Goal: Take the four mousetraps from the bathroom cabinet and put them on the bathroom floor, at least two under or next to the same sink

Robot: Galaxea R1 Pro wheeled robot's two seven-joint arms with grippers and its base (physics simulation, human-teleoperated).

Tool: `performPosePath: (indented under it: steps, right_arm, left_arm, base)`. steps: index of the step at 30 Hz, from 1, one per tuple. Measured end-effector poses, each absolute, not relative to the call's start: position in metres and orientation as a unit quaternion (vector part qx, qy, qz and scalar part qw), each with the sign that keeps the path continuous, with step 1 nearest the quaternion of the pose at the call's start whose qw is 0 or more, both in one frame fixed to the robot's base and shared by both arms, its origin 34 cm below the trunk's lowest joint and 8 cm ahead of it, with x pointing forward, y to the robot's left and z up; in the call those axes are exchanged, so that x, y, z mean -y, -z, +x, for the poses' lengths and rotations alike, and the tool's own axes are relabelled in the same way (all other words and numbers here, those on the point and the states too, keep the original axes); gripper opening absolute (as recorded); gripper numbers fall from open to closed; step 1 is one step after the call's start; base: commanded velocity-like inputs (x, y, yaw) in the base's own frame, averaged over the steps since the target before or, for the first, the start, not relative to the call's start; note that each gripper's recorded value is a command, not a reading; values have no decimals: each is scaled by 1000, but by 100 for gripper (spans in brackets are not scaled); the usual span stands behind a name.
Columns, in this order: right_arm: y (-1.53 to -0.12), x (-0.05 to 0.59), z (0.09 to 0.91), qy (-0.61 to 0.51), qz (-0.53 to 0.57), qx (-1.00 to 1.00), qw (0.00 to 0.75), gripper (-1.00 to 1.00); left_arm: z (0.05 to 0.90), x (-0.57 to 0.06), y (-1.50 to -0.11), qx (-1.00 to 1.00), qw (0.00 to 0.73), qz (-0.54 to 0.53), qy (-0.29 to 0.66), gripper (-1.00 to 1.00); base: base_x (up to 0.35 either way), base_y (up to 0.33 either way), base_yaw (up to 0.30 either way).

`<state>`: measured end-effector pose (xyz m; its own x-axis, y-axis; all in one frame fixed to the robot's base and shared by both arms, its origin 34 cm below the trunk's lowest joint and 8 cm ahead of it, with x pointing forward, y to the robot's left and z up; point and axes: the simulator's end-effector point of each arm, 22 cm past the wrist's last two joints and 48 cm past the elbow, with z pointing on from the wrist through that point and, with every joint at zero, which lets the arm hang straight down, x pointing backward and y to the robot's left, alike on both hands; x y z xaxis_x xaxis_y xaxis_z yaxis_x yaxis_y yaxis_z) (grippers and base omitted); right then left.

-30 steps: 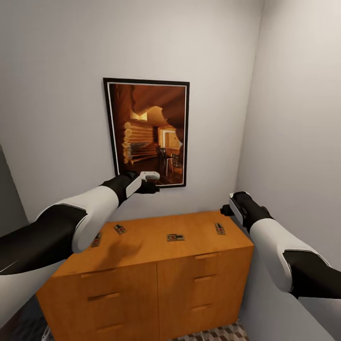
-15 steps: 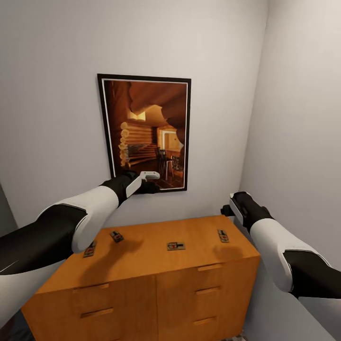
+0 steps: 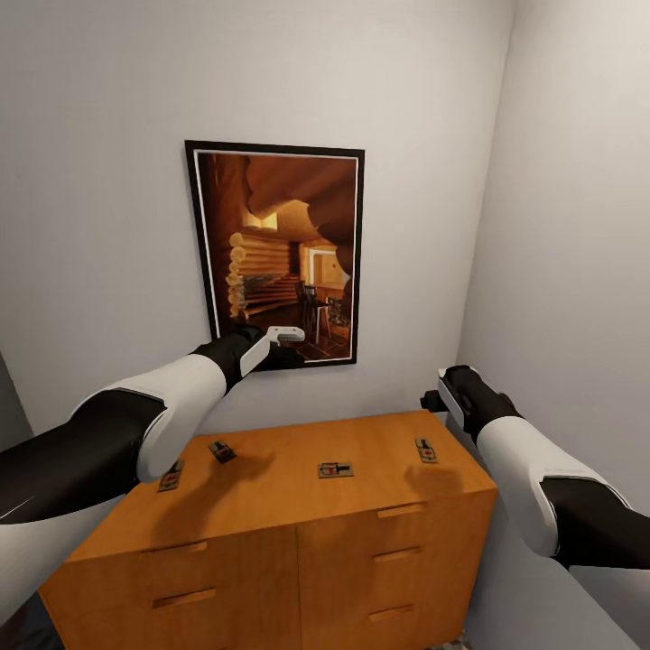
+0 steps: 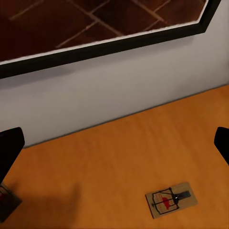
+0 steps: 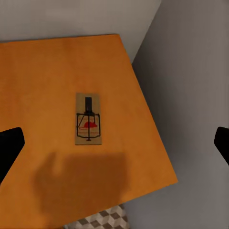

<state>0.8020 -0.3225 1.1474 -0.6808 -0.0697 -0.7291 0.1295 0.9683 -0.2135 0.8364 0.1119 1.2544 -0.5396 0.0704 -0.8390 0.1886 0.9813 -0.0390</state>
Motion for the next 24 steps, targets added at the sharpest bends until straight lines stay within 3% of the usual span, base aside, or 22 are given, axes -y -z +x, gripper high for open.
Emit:
performPosePath:
  steps: [17,24]
  right_arm:
    - [-1145,323,801,128,17,-910,395,100]
    - [-1124,327,787,129,18,-925,356,100]
  left_arm:
    - [835,-112,-1252,-878,469,74,62,100]
    - [835,-112,-1250,-879,468,74,62,100]
  base:
    - [0,0,0]
    - [0,0,0]
